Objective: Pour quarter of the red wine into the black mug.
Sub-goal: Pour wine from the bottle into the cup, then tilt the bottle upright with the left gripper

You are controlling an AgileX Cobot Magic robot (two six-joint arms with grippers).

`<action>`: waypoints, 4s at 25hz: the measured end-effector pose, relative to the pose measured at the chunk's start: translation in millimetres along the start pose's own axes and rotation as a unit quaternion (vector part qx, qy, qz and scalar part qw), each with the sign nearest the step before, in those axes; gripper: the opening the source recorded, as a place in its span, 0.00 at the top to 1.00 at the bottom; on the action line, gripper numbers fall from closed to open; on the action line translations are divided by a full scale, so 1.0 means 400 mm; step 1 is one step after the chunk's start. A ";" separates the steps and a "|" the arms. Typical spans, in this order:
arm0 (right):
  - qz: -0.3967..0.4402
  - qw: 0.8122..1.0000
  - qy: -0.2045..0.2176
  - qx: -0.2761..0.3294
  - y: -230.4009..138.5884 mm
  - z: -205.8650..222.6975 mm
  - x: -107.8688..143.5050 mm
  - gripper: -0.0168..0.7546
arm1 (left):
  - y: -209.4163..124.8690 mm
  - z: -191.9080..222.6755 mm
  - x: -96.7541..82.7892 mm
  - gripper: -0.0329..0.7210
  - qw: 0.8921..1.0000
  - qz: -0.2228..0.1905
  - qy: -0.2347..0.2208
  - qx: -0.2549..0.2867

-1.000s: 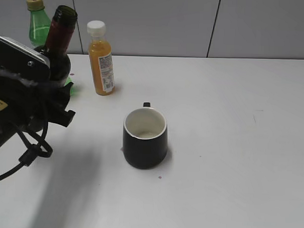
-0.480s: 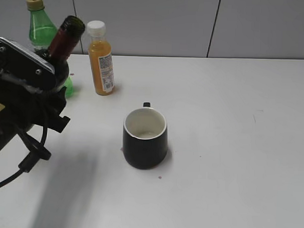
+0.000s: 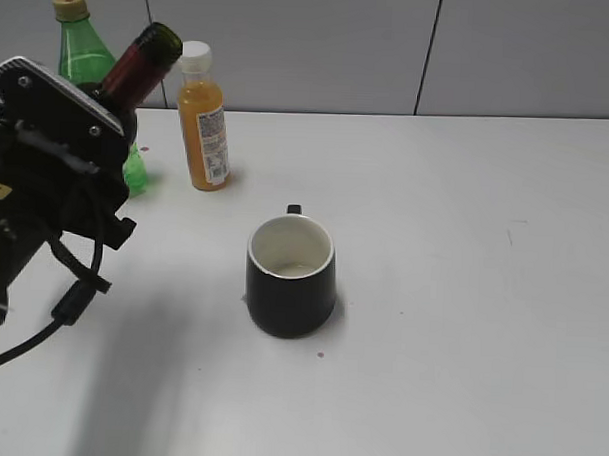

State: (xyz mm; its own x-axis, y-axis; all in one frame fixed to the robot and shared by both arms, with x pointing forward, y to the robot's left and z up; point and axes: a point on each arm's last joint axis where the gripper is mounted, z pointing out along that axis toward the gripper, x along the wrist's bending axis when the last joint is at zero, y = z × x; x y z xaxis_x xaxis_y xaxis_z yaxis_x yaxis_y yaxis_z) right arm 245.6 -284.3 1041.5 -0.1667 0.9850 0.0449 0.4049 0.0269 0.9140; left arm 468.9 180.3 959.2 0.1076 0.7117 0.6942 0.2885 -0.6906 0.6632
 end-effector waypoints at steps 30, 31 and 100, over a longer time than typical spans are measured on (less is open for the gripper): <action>0.000 1.000 0.000 0.000 0.000 0.000 0.000 0.34 | -0.011 0.044 -0.128 0.24 0.960 0.279 -0.029 -0.002; 0.000 1.000 0.000 0.000 0.000 0.000 0.000 0.34 | -0.013 0.046 -0.131 0.24 0.958 0.286 -0.028 -0.003; 0.000 1.000 0.000 0.000 0.000 0.000 0.000 0.34 | 0.009 0.071 -0.176 0.24 0.974 0.218 -0.040 -0.053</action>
State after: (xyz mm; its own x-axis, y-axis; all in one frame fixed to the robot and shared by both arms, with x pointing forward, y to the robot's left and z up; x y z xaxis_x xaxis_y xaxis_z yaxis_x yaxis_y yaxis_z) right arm 245.6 -284.3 1041.5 -0.1667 0.9850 0.0449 0.4049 0.0269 0.9140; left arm 489.3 131.3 905.0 0.2731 0.3531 0.8948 0.0996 -0.9356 0.3388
